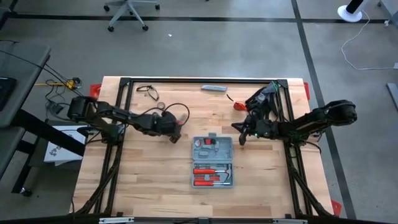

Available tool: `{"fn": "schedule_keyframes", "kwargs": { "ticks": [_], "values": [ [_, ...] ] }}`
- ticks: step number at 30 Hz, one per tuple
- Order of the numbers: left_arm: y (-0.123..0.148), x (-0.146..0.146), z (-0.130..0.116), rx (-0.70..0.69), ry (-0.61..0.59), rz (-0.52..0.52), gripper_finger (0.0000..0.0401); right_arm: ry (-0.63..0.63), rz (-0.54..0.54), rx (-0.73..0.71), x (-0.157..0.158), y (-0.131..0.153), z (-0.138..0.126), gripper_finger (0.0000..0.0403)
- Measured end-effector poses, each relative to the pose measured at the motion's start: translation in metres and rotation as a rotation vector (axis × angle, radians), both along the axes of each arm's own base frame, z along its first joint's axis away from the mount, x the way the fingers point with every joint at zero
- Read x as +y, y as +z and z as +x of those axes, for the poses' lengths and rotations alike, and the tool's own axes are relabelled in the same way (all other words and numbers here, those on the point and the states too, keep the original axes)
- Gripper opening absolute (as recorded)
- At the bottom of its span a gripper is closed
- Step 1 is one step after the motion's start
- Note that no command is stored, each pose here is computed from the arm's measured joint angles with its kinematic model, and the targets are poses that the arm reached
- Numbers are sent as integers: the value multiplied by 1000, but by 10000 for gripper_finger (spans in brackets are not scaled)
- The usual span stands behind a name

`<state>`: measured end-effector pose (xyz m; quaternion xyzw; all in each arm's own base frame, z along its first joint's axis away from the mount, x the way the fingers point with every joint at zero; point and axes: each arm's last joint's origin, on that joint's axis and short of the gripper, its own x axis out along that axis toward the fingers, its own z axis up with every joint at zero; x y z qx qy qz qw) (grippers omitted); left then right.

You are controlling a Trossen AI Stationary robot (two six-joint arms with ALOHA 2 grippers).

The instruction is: Prefit tool cases

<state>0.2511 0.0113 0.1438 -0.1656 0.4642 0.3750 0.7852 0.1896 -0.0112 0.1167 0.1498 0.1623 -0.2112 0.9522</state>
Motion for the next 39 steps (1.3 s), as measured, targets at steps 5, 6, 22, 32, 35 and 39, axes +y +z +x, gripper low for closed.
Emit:
{"fn": "schedule_keyframes", "kwargs": {
  "ticks": [5,6,22,32,35,39],
  "values": [
    [19,-3,15,-169,-204,-8,34,-1,0,-47,0,4,2,0],
    [22,-4,19,-209,-261,-13,34,-1,0,-54,0,5,2,0],
    [38,-24,92,-361,-860,18,34,-17,3,-102,-1,9,3,0],
    [13,-34,133,-151,-944,-35,34,-17,0,-101,-1,9,3,0],
    [7,-39,138,-122,-933,-67,34,-17,0,-97,-1,8,3,0],
    [1,-46,141,-112,-943,-72,34,-15,-6,-95,-1,8,3,0]
  ]
}}
